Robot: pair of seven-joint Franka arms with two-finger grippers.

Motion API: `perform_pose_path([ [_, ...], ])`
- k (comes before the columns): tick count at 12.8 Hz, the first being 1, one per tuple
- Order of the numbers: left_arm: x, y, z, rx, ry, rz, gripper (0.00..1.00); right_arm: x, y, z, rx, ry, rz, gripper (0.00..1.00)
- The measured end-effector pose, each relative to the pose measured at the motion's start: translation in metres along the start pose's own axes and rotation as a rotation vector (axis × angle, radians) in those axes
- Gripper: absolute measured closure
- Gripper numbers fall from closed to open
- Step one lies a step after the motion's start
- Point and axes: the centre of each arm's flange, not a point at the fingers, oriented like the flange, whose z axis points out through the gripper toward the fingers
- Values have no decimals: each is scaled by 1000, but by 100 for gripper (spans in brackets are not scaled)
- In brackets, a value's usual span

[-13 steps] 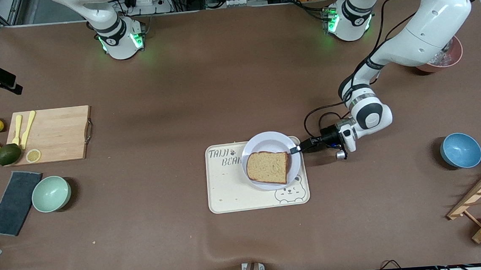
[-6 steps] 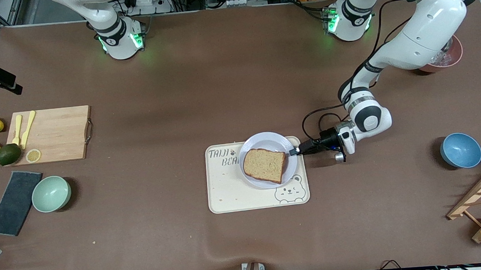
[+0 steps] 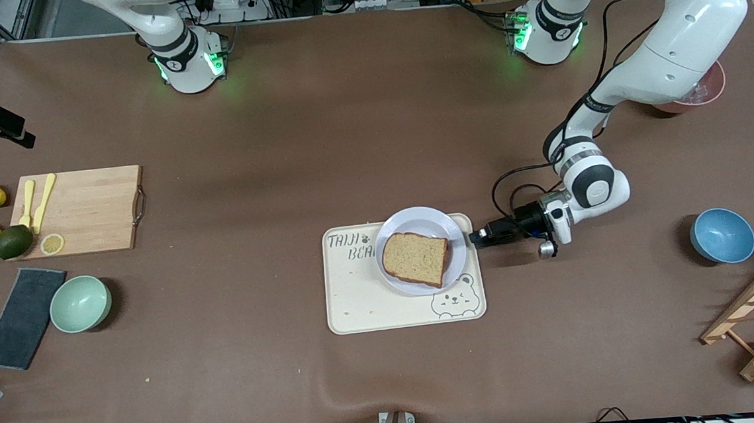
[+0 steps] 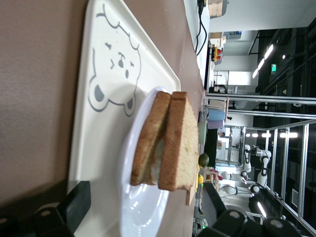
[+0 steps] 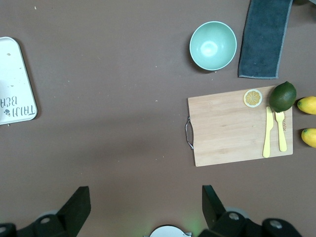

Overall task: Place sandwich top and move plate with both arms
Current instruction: 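Open the left gripper and withdraw it from the plate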

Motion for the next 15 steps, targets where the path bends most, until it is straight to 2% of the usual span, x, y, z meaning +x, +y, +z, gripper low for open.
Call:
perform_pose_path([
  [2, 9, 20, -14, 62, -64, -21, 0, 0, 0, 0, 0, 0, 1, 0],
  [5, 27, 67, -40, 194, -128, -14, 0, 0, 0, 0, 0, 1, 1, 0],
  [9, 36, 145, -68, 445, -168, 12, 0, 0, 0, 0, 0, 1, 0, 0],
  [12, 27, 207, -84, 612, -198, 37, 0, 1, 0, 0, 1, 0, -1, 0],
  [15, 19, 281, -110, 842, -276, 108, 0, 1, -1, 1, 1, -1, -2, 0],
])
